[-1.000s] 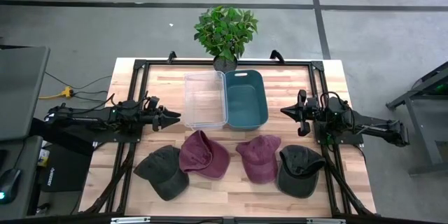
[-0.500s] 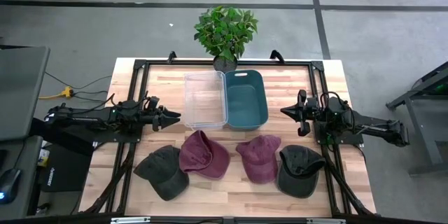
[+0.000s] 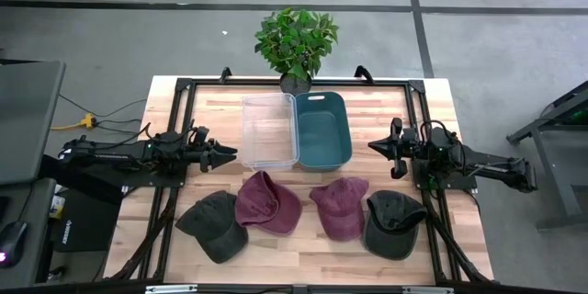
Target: Pick & Place hat
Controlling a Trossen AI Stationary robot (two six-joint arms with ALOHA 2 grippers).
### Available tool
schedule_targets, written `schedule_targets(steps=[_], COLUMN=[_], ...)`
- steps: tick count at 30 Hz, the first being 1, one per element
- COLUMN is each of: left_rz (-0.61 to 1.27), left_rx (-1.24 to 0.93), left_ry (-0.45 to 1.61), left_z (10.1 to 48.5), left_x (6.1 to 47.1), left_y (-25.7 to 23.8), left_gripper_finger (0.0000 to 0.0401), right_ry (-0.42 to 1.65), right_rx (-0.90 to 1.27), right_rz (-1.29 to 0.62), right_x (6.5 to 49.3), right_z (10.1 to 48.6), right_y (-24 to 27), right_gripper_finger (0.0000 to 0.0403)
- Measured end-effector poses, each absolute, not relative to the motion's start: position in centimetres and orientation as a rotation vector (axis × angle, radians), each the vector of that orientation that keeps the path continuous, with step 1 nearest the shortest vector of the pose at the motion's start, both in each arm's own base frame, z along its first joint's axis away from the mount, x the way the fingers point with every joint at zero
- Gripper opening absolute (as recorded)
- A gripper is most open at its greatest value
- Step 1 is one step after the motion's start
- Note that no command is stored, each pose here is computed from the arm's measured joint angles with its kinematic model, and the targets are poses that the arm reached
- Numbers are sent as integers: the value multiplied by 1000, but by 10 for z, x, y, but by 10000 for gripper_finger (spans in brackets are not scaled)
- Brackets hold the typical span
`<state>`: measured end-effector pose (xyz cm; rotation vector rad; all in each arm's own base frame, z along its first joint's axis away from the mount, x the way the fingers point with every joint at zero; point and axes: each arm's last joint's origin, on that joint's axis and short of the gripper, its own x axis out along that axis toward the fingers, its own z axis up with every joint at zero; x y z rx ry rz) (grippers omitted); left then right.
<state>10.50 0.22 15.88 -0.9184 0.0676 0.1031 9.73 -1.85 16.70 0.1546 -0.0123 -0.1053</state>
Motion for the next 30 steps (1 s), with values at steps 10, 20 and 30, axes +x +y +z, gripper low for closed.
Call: schedule_targets(steps=[10, 20, 30], left_rz=[110, 215, 340], left_rx=[-905, -856, -827], left_ry=[59, 16, 152], left_z=[159, 167, 209], left_x=[105, 104, 85], left_y=[3, 6, 7], left_gripper_finger=[284, 284, 284], right_ry=[-13, -12, -12], right_rx=[155, 155, 155], right_rz=[-105, -105, -106], right_x=[97, 97, 97], right_z=[167, 167, 167], right_y=[-18, -18, -19], right_gripper_finger=[0, 0, 0])
